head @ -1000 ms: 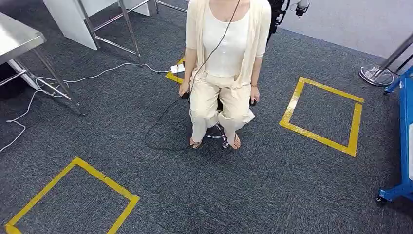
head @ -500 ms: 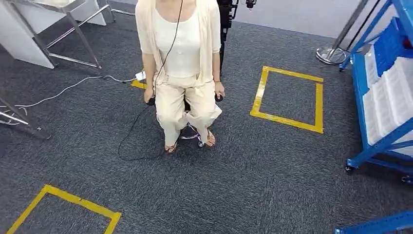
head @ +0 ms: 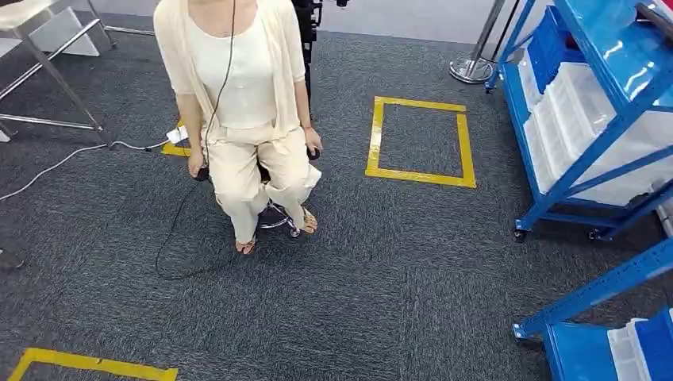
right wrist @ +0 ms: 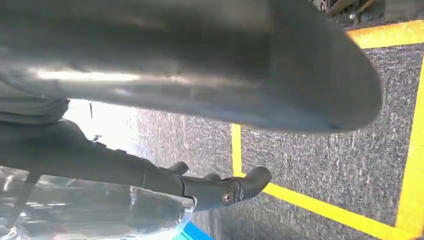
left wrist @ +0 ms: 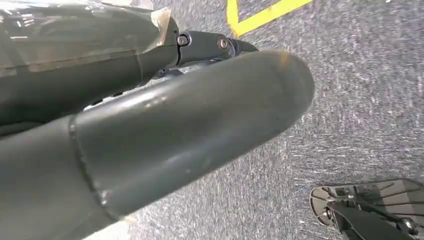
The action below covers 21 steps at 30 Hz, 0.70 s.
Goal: Take the parts from the cabinet and place them on the table.
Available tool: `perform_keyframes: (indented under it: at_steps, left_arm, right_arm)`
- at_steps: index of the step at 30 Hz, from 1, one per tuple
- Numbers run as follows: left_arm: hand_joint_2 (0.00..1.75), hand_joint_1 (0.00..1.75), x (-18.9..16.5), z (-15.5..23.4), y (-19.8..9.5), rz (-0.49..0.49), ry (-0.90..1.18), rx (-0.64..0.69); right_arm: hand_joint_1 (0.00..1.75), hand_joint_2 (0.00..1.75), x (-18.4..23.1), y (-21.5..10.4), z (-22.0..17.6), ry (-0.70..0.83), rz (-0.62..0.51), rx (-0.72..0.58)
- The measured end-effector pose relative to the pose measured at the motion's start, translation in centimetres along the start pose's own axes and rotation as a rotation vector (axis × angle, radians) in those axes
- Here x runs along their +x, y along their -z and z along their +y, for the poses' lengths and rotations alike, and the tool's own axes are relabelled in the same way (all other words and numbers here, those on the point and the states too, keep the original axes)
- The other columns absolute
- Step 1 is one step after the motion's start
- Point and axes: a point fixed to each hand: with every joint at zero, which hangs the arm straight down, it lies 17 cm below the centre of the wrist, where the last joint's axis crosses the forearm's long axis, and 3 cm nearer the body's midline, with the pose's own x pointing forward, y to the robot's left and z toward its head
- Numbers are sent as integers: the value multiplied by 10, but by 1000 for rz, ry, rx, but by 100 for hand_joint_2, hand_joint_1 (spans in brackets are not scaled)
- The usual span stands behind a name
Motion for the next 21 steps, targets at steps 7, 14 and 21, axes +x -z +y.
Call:
perform_keyframes:
  at_steps: [7, 14, 21]
  left_arm:
    - [0, 0, 6, 1, 0, -9, -1, 2]
    - [0, 0, 0, 0, 0, -1, 1, 0]
    - [0, 0, 2, 1, 0, -3, -7, 5]
  right_arm:
    - [0, 0, 1, -1, 1, 2, -1, 0]
    - [0, 0, -1, -1, 2, 0, 2, 2]
    - [0, 0, 2, 0, 0, -4, -13, -2]
